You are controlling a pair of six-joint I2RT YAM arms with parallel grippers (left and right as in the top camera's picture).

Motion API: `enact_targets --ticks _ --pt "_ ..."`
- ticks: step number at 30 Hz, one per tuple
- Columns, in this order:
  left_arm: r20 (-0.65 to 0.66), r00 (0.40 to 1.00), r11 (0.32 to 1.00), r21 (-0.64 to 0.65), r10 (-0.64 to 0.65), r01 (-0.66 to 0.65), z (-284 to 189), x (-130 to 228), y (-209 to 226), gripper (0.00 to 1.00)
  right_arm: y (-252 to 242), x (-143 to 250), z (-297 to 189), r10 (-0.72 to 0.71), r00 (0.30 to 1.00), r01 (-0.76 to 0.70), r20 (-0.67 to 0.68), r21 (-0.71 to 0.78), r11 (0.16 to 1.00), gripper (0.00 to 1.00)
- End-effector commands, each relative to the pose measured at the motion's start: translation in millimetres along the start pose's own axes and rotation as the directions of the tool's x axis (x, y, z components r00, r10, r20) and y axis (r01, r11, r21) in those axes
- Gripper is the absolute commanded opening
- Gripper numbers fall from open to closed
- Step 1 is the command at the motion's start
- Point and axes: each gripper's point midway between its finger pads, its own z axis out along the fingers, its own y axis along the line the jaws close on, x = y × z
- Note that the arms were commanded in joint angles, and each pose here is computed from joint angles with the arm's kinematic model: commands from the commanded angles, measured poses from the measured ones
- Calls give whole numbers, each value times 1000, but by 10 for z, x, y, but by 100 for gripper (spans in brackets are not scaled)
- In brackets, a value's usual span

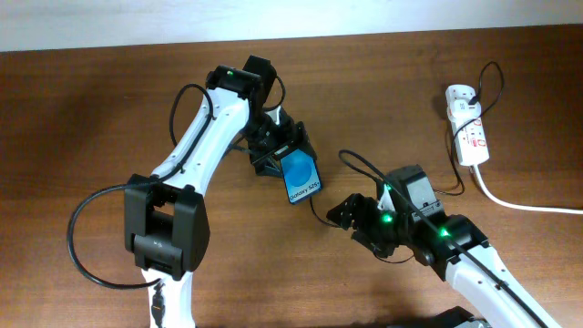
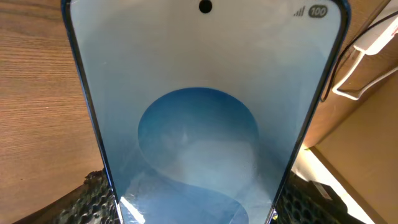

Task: Plug charger to phone and switch on socket
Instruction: 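Move the right gripper from rest toward the held phone, then grasp the phone's edge with the right gripper beside the left gripper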

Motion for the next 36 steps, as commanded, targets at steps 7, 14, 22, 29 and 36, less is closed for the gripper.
enact_targets --ticks 7,14,22,29,36 --pt "14 997 995 59 -76 75 -87 5 -133 41 474 -294 -66 -120 981 142 150 -148 979 76" --pt "27 992 989 79 -126 124 -91 -44 -176 41 669 -344 16 -212 928 252 307 -98 963 83" --pt "15 992 988 90 -126 124 -93 -26 -197 41 937 -511 456 -257 865 324 431 -90 942 64" --pt "16 992 988 91 -125 123 -93 -27 -198 42 944 -552 742 -262 874 332 408 -110 937 43" --pt "15 992 988 90 -126 124 -93 -26 -197 42 1036 -573 708 -258 866 346 429 -140 928 27"
